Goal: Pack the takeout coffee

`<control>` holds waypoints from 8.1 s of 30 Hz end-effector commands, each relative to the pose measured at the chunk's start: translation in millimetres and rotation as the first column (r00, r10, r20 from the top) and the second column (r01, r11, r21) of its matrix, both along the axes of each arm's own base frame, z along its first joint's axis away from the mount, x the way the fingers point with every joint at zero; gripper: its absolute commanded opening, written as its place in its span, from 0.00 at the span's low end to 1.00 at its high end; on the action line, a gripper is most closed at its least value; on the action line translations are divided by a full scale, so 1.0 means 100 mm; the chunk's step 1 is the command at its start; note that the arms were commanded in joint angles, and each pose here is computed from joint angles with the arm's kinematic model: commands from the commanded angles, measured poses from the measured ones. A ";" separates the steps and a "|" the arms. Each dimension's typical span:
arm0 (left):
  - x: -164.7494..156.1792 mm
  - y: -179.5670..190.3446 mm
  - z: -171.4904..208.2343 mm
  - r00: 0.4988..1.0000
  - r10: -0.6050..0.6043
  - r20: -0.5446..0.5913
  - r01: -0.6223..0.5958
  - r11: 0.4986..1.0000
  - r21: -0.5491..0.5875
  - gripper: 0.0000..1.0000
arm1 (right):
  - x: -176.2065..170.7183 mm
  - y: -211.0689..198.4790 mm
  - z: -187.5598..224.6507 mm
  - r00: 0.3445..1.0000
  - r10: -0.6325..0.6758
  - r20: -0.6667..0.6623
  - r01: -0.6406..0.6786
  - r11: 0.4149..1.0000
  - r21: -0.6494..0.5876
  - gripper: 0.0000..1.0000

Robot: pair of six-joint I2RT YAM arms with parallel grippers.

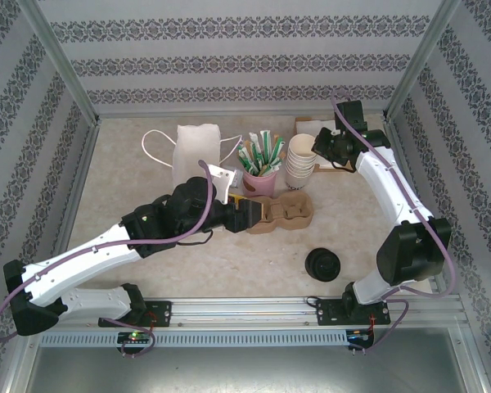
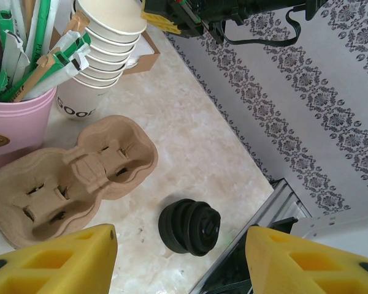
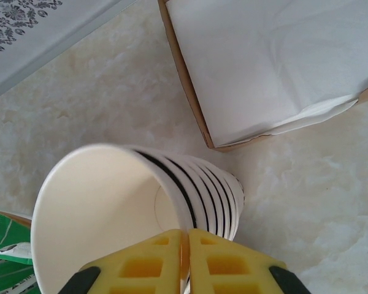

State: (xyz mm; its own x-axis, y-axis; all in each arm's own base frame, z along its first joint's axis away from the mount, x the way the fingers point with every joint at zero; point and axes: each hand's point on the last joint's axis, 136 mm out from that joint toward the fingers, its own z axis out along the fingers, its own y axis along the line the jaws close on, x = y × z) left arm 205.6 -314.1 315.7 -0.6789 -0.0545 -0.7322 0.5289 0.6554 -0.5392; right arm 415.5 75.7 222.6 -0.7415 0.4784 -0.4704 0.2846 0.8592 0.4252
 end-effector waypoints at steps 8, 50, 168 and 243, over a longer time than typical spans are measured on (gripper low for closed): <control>-0.01 -0.04 0.03 1.000 0.002 0.025 -0.002 0.999 -0.038 0.58 | 0.04 0.03 0.34 0.998 -0.008 0.070 0.007 1.000 0.011 0.04; -0.08 0.40 0.07 0.992 0.110 0.068 -0.102 0.989 -0.105 0.59 | -2.30 0.46 0.50 0.991 0.127 0.048 -0.132 0.983 0.128 0.00; -0.16 0.61 -0.57 0.986 0.162 -0.030 -0.163 0.986 -0.034 0.64 | -2.47 0.03 -1.45 0.929 -0.132 -0.346 0.147 0.989 0.018 0.80; -0.18 0.52 -0.64 0.989 0.136 -0.061 -0.140 0.988 -0.060 0.64 | -2.56 0.05 -1.49 0.928 -0.119 -0.352 0.125 0.992 -0.008 0.76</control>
State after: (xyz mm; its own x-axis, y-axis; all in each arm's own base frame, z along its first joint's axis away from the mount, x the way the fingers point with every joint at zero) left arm 192.1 -255.8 248.2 -0.6986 -0.1852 -0.6912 0.3899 0.7114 -0.5847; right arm 156.8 81.8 69.7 -0.8058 0.5697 -0.1614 0.5140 0.8083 0.2870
